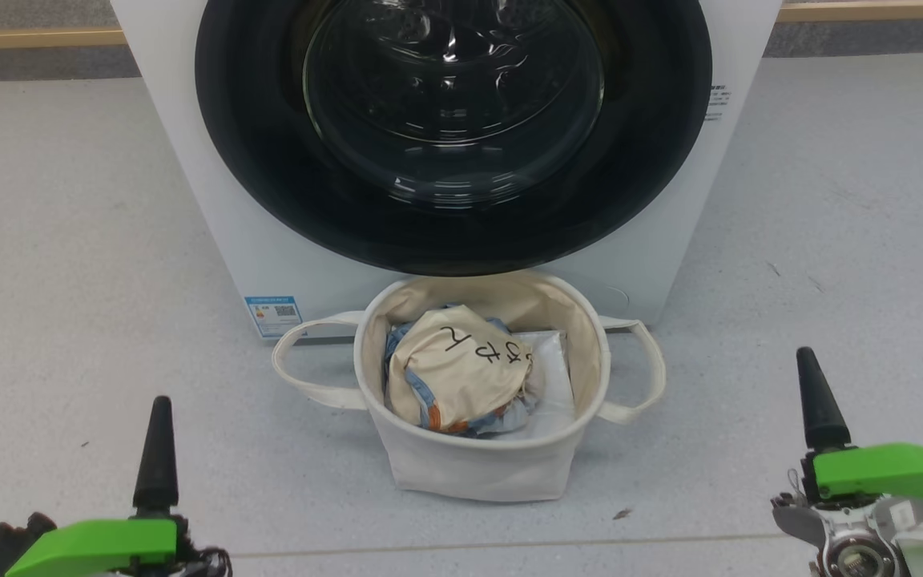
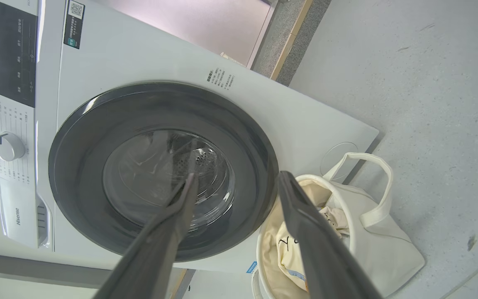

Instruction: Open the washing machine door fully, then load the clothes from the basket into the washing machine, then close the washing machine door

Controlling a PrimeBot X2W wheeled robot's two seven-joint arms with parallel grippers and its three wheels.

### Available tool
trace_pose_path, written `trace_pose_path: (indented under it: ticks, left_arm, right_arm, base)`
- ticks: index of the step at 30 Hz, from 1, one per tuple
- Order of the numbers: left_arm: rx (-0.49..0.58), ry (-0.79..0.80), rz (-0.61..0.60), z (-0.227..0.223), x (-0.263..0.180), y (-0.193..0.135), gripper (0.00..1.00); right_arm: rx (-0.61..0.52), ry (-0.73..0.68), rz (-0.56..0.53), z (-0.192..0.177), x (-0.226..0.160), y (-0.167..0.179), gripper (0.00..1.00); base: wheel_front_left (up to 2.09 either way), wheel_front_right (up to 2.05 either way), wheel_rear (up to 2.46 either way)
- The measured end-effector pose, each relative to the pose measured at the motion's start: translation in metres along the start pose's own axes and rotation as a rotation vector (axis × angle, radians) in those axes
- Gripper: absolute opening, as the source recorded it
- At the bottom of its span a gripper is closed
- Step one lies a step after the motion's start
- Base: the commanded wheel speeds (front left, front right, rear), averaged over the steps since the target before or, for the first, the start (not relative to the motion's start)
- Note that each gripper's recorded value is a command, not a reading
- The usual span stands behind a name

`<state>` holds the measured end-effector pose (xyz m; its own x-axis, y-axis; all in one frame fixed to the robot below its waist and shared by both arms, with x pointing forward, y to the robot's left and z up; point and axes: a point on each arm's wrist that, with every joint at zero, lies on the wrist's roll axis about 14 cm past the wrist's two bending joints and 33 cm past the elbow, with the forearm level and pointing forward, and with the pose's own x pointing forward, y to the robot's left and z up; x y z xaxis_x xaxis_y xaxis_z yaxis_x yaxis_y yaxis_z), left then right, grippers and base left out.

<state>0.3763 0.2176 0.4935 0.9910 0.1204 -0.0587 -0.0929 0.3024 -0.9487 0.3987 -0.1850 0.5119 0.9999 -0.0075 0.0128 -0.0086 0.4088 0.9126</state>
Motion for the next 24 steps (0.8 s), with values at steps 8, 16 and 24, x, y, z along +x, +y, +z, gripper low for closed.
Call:
trace_pose_path:
  ticks: [8,16,24]
  left_arm:
    - [0.137,-0.031,-0.04,0.006,0.002,-0.017,1.0]
    - [0.25,-0.07,-0.09,0.013,0.004,-0.038,1.0]
    - [0.442,-0.067,-0.125,0.004,0.004,-0.049,1.0]
  right_arm:
    - [-0.144,0.019,0.056,-0.009,0.006,0.018,1.0]
    - [-0.278,0.033,0.129,-0.018,0.014,0.04,1.0]
    - [-0.43,0.027,0.196,-0.024,0.02,0.059,1.0]
  base:
    - [0.0,0.0,0.0]
    - [0.0,0.0,0.0]
    - [0.0,0.0,0.0]
